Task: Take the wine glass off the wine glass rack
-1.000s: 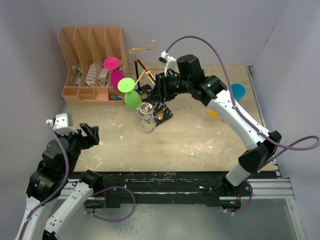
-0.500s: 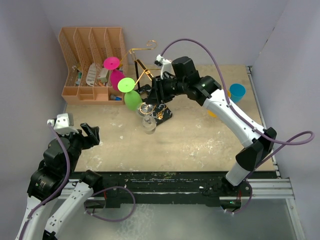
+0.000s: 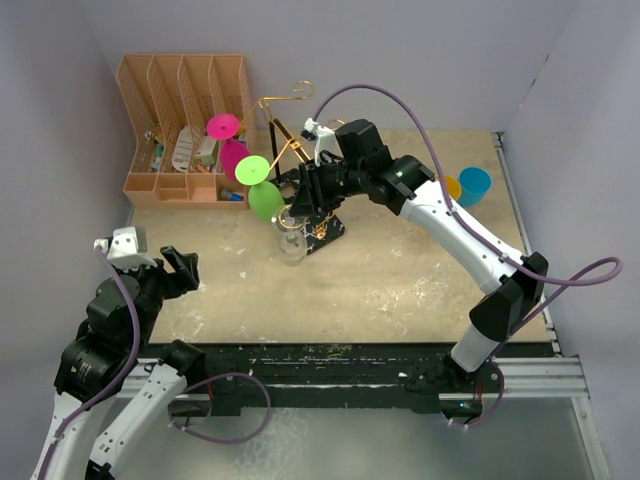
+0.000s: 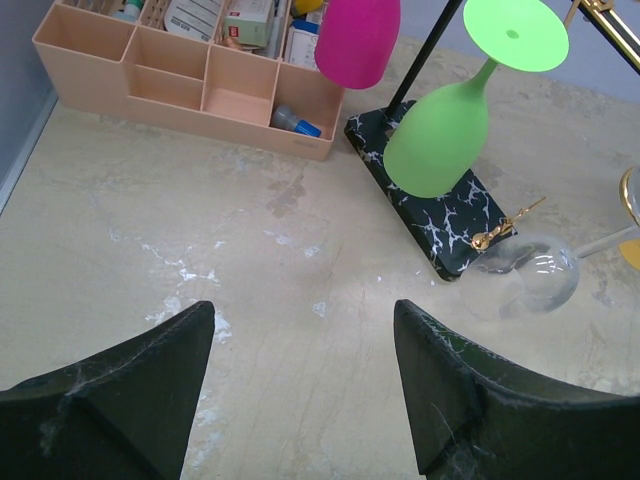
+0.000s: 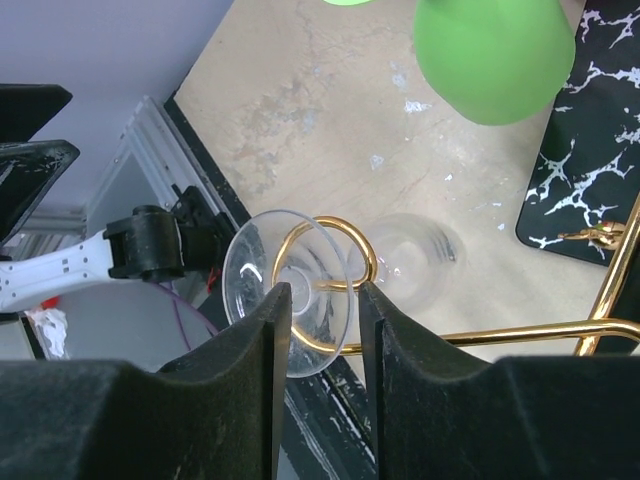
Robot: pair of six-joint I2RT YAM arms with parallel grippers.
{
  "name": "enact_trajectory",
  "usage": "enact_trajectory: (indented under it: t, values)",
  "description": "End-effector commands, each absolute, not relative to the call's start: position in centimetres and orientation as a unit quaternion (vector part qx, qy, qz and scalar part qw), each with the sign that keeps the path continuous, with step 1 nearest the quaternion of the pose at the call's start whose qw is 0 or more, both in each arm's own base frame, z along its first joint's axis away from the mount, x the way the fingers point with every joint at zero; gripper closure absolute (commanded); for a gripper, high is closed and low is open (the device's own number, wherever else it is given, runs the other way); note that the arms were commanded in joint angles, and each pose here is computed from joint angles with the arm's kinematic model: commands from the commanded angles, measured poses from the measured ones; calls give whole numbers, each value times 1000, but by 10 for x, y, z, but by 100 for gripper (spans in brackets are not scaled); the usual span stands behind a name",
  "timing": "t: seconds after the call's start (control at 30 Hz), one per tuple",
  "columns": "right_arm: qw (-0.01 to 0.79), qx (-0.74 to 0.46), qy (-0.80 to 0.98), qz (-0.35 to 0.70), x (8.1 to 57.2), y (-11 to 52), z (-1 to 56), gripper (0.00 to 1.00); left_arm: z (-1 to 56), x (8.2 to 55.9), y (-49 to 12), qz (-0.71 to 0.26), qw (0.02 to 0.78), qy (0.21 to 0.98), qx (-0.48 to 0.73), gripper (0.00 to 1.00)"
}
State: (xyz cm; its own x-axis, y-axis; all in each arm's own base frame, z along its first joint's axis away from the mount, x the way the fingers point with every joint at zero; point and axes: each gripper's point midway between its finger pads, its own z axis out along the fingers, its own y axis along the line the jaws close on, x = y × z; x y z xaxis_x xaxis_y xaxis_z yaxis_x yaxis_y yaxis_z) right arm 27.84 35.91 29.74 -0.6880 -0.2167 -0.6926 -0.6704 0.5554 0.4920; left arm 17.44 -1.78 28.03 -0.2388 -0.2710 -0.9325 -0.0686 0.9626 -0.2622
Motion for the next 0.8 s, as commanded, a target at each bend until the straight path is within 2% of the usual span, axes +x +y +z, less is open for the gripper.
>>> enact_trajectory:
  t: [0.0, 0.3, 0.47, 0.63, 0.77]
  values:
    - [295, -283, 820, 401, 268, 360, 308, 66, 289, 177, -17, -92, 622, 768, -123, 25]
    - [294, -286, 817, 405, 264, 361, 309, 82, 289, 177, -16, -92, 622, 767, -125, 25]
    - [294, -289, 810, 417, 260, 363, 313, 85, 289, 177, -16, -91, 623, 767, -126, 25]
    - [294, -292, 797, 438, 256, 367, 320, 94, 289, 176, -15, -91, 623, 766, -128, 25]
    - [295, -294, 789, 451, 253, 370, 326, 92, 289, 176, -15, -90, 623, 766, -129, 25]
